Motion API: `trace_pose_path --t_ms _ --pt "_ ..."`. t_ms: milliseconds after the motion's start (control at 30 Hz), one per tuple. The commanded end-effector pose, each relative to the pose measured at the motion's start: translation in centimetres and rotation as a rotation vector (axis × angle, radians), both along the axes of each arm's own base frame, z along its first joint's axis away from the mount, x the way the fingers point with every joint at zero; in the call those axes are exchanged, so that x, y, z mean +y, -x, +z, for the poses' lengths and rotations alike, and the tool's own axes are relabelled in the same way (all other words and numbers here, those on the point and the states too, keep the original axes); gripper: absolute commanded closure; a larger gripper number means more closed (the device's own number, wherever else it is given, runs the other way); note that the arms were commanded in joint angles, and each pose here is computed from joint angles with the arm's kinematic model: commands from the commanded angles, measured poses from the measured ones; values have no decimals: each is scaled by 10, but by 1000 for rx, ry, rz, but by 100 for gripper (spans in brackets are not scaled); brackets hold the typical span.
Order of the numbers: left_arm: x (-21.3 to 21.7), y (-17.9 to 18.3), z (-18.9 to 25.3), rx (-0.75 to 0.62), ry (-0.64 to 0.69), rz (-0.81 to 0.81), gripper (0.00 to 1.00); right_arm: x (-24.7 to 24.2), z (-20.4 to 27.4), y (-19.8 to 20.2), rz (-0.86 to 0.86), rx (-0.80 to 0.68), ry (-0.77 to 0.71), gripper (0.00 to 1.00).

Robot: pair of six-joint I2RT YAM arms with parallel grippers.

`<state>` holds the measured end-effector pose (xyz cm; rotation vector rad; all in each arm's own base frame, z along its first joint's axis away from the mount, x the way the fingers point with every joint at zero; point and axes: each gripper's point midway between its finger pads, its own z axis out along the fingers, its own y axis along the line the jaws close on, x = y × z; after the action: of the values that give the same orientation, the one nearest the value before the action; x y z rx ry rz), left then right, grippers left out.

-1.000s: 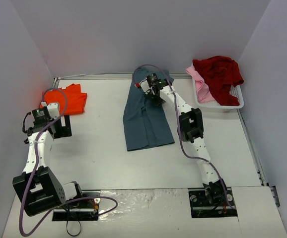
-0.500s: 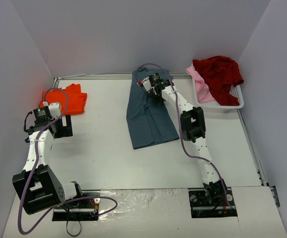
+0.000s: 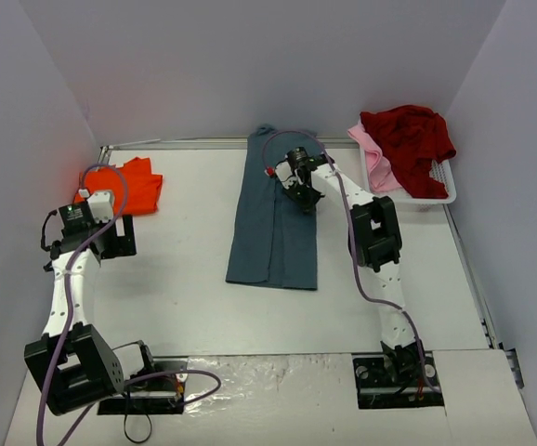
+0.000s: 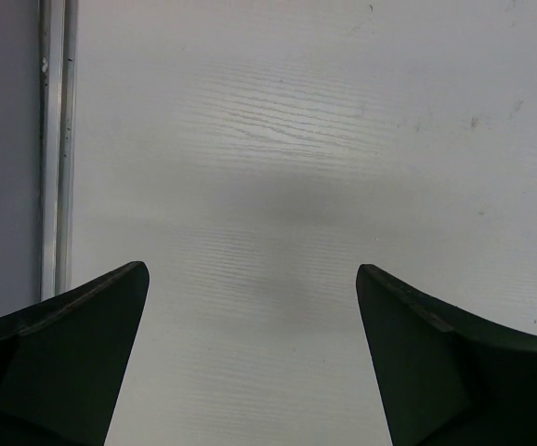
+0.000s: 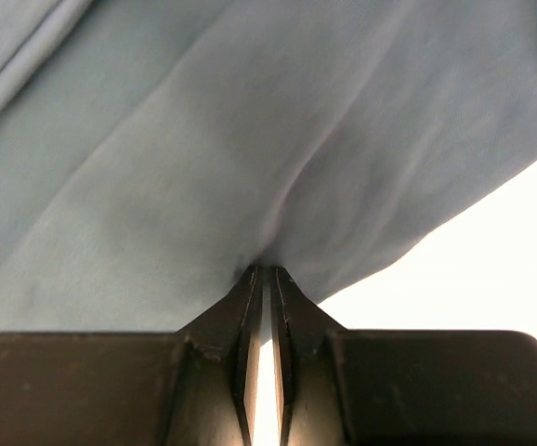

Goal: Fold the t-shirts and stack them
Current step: Rotate the tshirt 90 degrees

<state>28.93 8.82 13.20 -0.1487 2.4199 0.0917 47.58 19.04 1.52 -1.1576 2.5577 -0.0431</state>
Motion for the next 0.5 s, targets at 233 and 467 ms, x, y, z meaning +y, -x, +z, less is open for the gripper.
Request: trace_pose_path --t_ms 233,467 --pt "-25 -5 34 -89 5 -161 6 2 89 30 25 -70 -76 84" --pt "-70 -21 74 -193 -130 -356 6 -12 180 63 68 -215 -170 22"
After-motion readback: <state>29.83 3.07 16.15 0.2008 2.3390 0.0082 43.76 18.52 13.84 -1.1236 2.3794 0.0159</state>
